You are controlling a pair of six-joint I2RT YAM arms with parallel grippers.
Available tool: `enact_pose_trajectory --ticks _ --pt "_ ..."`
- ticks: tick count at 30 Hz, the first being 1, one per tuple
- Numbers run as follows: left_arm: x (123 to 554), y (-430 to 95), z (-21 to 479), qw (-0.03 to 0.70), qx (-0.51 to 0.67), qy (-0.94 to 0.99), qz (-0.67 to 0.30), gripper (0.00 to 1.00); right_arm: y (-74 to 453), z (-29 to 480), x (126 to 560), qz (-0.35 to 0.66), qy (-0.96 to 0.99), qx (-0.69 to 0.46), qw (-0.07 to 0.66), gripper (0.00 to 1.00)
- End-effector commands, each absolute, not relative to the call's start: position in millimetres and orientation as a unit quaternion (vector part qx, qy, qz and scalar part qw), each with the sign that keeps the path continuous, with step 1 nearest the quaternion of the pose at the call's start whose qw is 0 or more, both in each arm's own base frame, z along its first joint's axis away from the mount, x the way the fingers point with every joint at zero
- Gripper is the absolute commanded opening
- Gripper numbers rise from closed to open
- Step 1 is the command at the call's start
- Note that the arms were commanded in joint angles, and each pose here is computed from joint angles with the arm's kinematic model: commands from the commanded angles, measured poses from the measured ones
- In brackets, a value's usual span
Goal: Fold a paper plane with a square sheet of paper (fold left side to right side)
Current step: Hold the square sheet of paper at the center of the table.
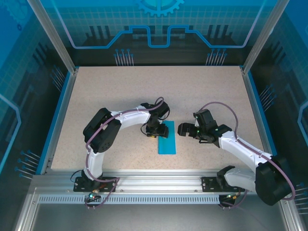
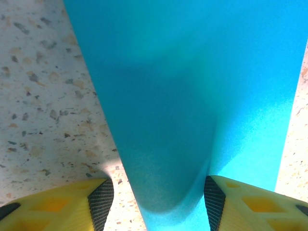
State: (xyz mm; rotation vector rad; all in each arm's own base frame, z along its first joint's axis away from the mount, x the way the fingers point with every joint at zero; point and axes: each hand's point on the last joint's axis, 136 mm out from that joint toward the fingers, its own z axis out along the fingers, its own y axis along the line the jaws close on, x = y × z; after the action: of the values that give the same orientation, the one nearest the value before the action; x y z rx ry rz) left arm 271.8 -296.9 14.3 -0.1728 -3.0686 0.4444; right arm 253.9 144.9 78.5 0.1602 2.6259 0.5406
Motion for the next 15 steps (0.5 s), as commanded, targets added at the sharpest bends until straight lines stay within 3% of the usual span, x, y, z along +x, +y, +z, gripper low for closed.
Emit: enact_pose_trajectory --ticks 1,15 --pt "261.7 -312.3 -28.0 0.036 -0.077 -0.986 0.144 0.58 148.3 78.8 253.2 0.202 0.952 0.051 0.222 1.0" --pt "260.0 -311.8 -29.9 0.04 -0.078 -0.986 0.144 0.58 153.3 75.5 251.9 0.206 0.954 0.045 0.213 1.0"
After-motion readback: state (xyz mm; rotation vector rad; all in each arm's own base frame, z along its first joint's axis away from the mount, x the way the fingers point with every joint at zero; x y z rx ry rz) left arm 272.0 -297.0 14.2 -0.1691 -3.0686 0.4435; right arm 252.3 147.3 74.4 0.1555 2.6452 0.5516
